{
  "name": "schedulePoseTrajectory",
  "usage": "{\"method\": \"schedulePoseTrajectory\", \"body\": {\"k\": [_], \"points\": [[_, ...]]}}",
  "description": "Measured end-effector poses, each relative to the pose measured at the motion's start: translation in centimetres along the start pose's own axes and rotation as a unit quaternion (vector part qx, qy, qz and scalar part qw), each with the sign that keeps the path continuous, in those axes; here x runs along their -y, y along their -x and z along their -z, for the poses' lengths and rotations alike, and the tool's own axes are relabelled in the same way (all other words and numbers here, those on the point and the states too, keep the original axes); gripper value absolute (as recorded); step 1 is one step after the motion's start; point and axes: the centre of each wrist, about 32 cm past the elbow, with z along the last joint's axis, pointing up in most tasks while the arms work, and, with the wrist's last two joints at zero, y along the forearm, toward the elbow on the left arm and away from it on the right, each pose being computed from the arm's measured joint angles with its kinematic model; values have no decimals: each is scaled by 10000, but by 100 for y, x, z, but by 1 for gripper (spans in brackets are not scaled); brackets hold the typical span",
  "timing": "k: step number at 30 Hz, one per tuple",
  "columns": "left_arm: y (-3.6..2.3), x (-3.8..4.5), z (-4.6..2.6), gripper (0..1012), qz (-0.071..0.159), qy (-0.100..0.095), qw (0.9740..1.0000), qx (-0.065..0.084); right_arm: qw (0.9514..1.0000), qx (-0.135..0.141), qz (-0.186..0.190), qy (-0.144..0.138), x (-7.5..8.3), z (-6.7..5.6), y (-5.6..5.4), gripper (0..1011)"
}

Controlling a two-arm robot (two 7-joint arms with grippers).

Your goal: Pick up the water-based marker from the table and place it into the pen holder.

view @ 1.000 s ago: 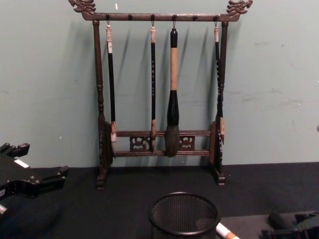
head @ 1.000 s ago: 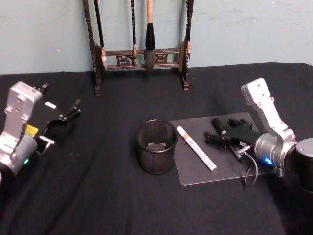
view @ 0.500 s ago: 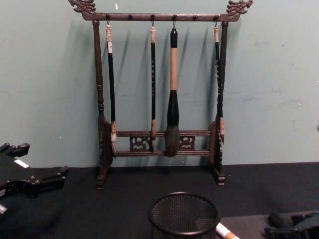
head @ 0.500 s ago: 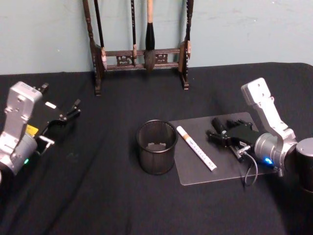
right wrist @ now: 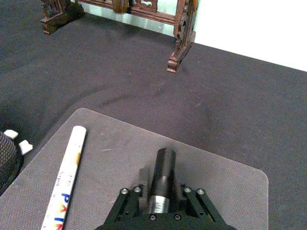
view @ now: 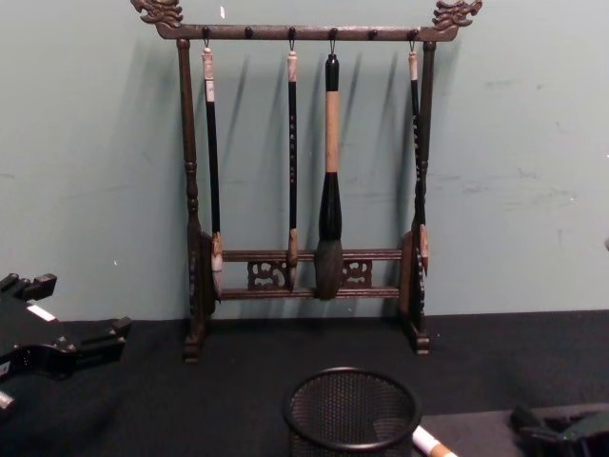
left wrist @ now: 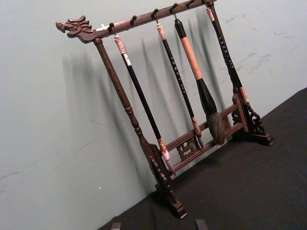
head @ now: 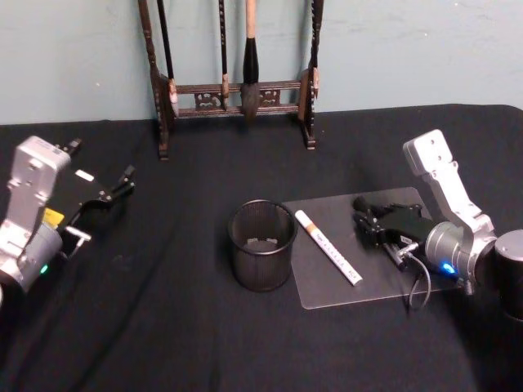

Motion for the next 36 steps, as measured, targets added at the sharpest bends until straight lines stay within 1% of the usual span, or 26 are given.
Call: {"method": "schedulePoseTrajectory", "body": {"k": [1,2,4,14,17,20,21,23,24,25,27,28,31,32,33,34,35,36], "points": [[0,0,0,1001,0,0,10000,0,10000,0,0,0,0,0,0,322],[0,0,0,1001,0,0,10000,0,10000,-1,-1,0,0,0,0,279],[0,0,0,1001,0,0,10000,0,10000,-2,-1,0,0,0,0,241],[0,0,0,1001,0,0,10000,0,10000,3,-10,-30,8,-4,2,235],[0,0,0,1001,0,0,10000,0,9999,48,-19,-159,33,-17,11,235],[0,0,0,1001,0,0,10000,0,9991,128,-16,-395,71,-29,13,235],[0,0,0,1001,0,0,10000,0,9983,183,-22,-555,93,-33,10,235],[0,0,0,1001,0,0,10000,0,9966,262,-30,-778,120,-41,11,235],[0,0,0,1001,0,0,10000,0,9955,306,-30,-901,132,-44,10,235],[0,0,0,1001,0,0,10000,0,9926,396,-29,-1144,158,-46,10,235],[0,0,0,1001,0,0,10000,0,9891,492,-39,-1387,181,-49,13,235],[0,0,0,1001,0,0,10000,0,9846,590,-53,-1644,200,-53,17,235],[0,0,0,1001,0,0,10000,0,9782,701,-88,-1954,215,-52,27,235],[0,0,0,1001,0,0,10000,0,9732,768,-130,-2163,219,-51,39,235],[0,0,0,1001,0,0,10000,0,9706,801,-154,-2265,219,-49,46,235],[0,0,0,1001,1,-1,10000,0,9663,841,-196,-2425,215,-47,61,235],[0,0,0,1001,0,0,10000,0,9637,860,-219,-2518,212,-49,69,235],[0,0,0,1001,0,0,10000,0,9592,871,-273,-2677,198,-47,90,235]]}}
